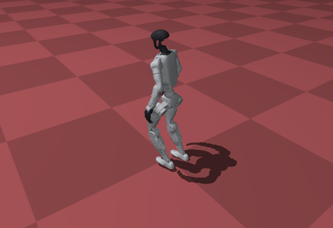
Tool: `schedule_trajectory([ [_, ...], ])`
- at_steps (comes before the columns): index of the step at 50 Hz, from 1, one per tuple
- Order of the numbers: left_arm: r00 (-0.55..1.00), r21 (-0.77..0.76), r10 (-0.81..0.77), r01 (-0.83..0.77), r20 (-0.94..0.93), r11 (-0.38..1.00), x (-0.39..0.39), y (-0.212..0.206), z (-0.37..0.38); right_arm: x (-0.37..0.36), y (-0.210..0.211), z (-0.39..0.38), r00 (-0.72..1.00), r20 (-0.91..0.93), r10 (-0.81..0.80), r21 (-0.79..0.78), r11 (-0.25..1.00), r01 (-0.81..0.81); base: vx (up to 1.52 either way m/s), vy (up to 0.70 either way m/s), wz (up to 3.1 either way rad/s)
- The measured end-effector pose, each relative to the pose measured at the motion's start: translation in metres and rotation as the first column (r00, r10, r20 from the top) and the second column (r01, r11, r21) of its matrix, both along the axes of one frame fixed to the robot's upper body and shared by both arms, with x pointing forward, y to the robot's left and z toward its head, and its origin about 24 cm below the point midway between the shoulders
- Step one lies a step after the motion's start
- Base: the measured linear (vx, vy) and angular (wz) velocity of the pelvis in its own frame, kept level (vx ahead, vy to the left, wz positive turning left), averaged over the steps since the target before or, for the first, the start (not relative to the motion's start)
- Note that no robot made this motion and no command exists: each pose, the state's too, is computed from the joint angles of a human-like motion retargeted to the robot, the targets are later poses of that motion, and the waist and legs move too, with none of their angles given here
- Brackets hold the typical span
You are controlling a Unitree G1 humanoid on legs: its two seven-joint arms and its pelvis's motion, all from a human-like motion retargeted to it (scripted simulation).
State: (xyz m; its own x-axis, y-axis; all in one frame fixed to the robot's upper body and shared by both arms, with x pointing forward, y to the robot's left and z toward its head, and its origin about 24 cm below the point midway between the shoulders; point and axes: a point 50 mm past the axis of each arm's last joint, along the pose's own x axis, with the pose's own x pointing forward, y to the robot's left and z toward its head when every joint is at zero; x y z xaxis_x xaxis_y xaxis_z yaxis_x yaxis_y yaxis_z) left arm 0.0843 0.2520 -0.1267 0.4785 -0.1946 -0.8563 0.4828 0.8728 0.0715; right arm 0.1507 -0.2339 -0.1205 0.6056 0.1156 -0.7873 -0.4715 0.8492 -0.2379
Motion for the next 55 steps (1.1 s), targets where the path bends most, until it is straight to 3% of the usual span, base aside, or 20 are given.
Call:
schedule_trajectory([
  [7,0.998,0.077,0.052,-0.055,0.042,0.996,-0.006,0.023,0.009,0.002,-0.011,0.010,0.998,0.065,-0.011,-0.020,1.000,0.012,0.03,0.17,0.08],
  [12,0.985,0.146,0.050,-0.076,0.168,0.986,0.016,0.032,0.022,-0.009,-0.016,0.006,0.998,0.045,-0.049,-0.027,0.998,0.050,-0.03,0.12,0.57],
  [21,0.928,0.034,-0.019,0.007,0.371,0.999,0.073,-0.007,0.043,-0.020,-0.013,-0.006,0.995,-0.035,-0.090,-0.006,0.996,0.090,-0.09,-0.06,0.88],
  [30,0.941,-0.028,-0.063,0.076,0.334,0.997,0.068,-0.033,0.033,0.003,-0.005,0.006,0.995,0.084,-0.045,-0.038,0.998,0.048,-0.27,-0.15,0.95],
  [35,0.950,0.022,-0.027,0.021,0.310,1.000,0.068,-0.020,0.028,0.032,0.004,0.021,0.979,0.202,-0.030,-0.021,0.999,0.034,-0.34,-0.14,0.93],
  [43,0.942,0.134,-0.004,-0.043,0.335,0.990,0.068,0.020,0.040,0.037,0.004,0.028,0.951,0.271,-0.148,0.030,0.989,0.146,-0.27,-0.14,0.90],
  [55,0.950,0.198,-0.044,-0.019,0.308,0.980,0.071,0.037,0.046,0.029,-0.028,0.028,0.961,0.238,-0.142,-0.120,0.977,0.174,-0.28,-0.01,1.10],
])
